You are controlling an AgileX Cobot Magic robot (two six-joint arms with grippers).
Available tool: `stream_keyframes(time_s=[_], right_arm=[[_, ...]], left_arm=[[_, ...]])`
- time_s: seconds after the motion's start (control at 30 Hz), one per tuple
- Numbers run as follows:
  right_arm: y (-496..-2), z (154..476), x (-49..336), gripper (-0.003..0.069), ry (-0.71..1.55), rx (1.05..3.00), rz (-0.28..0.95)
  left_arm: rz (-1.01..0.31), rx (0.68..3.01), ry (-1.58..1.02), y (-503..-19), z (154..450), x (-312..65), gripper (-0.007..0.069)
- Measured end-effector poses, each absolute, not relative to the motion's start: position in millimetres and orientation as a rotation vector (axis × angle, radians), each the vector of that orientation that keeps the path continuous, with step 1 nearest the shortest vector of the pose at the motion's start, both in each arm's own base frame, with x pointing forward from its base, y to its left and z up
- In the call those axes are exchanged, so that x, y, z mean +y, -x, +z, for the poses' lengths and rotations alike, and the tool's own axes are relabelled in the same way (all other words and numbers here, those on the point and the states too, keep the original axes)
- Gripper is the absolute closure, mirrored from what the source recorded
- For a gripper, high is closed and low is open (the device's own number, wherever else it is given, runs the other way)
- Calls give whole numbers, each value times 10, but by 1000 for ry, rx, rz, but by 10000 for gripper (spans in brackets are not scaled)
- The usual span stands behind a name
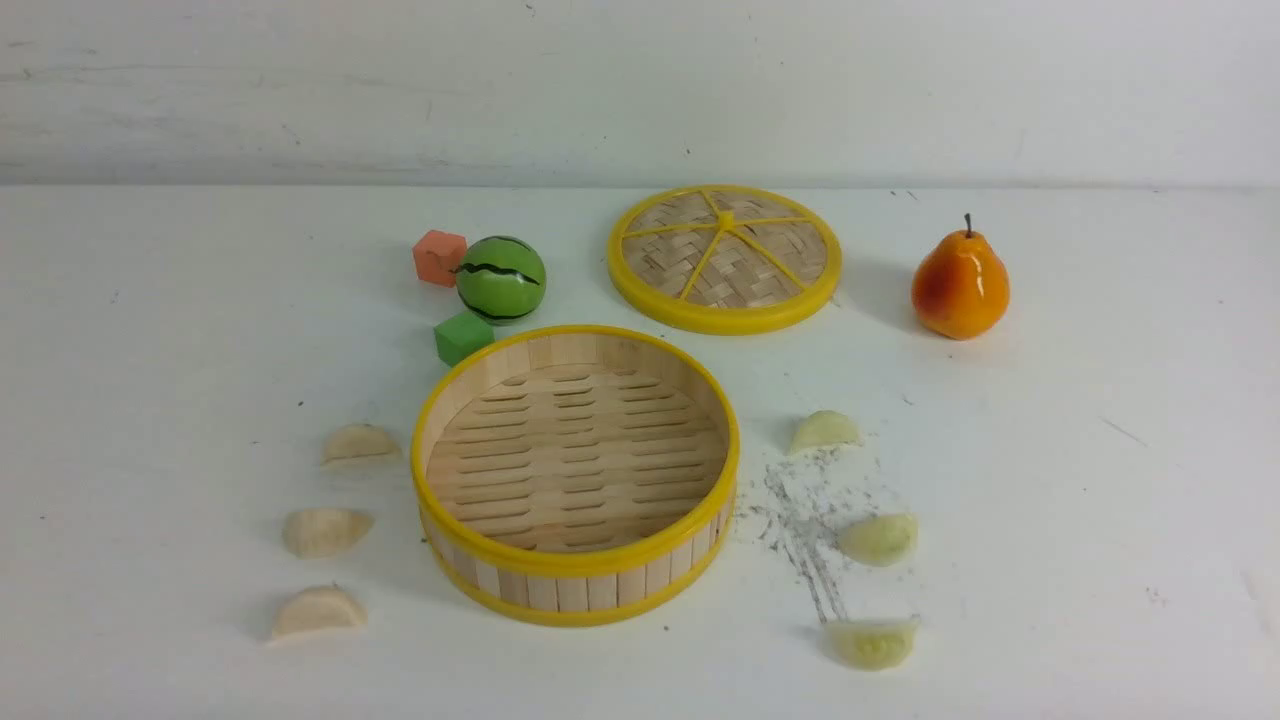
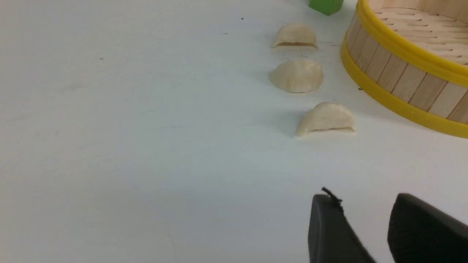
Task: Put the dumplings into the steamer on the white table.
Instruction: 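Reach for and grasp a dumpling on the table with the left gripper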
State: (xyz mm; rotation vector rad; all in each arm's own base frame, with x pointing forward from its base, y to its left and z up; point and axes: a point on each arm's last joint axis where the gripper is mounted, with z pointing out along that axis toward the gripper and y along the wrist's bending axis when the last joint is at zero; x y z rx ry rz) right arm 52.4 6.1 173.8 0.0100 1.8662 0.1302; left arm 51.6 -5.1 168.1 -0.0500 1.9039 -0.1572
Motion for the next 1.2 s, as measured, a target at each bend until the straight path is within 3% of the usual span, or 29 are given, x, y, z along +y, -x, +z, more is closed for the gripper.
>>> stream_keyframes(time_s=[0.9,1.2], right_arm=[[-524,1738,61,419,-10,1866,130],[-527,1748,60,419,-11,1854,130]], left_arm=[[-140,1900,38,-518,1684,-46,387],[-147,1668,32,-563,1887,-45,387]])
